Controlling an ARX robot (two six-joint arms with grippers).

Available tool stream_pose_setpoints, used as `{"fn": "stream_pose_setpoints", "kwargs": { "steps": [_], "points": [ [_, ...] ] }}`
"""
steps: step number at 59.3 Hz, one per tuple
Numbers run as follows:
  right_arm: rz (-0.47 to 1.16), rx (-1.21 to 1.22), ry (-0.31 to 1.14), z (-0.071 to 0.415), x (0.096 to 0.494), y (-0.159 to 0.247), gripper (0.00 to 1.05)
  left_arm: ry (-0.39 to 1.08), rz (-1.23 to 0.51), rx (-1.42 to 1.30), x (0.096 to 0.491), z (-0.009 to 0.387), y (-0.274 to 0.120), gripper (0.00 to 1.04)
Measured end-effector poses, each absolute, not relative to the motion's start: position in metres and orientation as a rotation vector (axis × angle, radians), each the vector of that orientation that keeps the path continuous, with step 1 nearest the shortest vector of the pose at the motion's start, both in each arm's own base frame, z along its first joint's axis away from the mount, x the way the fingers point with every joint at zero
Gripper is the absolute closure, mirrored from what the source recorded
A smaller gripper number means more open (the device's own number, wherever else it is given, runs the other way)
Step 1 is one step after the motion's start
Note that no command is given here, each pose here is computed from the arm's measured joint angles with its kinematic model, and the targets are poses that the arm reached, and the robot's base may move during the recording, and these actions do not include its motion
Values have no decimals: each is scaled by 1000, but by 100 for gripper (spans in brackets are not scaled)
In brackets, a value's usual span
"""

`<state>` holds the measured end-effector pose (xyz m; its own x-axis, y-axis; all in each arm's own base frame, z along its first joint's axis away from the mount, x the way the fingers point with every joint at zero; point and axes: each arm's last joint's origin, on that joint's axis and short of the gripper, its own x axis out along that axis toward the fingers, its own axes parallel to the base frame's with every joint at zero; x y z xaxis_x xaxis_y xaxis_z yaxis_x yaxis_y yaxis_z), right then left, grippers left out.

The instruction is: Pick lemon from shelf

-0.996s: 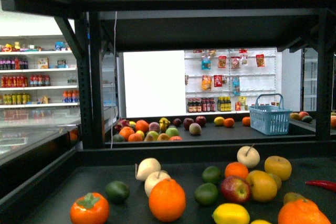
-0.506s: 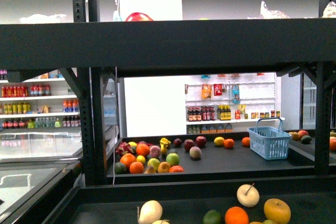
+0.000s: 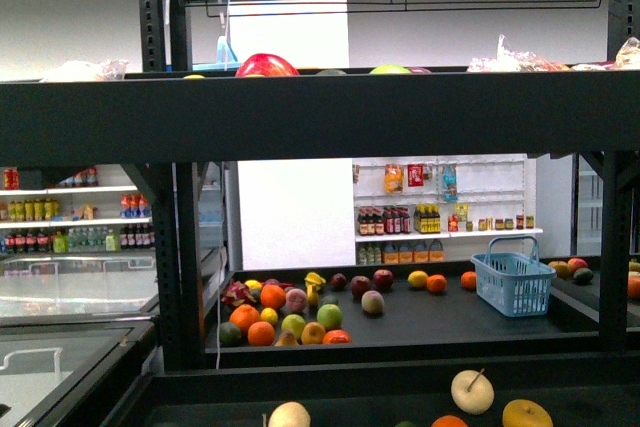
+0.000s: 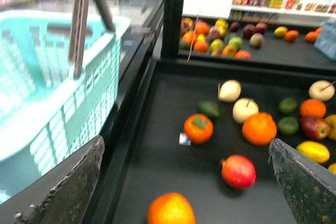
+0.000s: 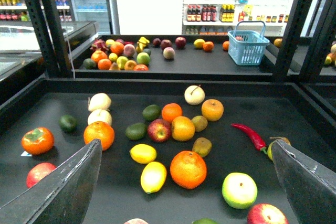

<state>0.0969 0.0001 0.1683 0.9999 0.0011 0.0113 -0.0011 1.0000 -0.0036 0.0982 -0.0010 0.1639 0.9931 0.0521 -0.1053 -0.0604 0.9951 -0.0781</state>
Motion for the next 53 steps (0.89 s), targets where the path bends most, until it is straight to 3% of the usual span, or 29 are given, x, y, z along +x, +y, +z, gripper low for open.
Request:
{"fn": "stream_pose_setpoints", "kwargs": {
  "steps": [4, 12, 23, 35, 53],
  "points": [
    [2, -4, -11, 168, 97, 0, 7, 158, 36, -166, 103, 167, -2, 8],
    [1, -4, -11, 168, 97, 0, 7, 136, -10, -360, 122, 218, 9, 8],
    [1, -4, -11, 168, 97, 0, 7, 117, 58, -750, 164, 278, 72, 8],
    [2, -4, -11, 168, 97, 0, 7, 116, 178, -1079, 194, 278, 129, 8],
    [1, -4, -11, 168, 97, 0, 7, 54, 195, -1306, 242, 275, 183, 8]
  ]
}}
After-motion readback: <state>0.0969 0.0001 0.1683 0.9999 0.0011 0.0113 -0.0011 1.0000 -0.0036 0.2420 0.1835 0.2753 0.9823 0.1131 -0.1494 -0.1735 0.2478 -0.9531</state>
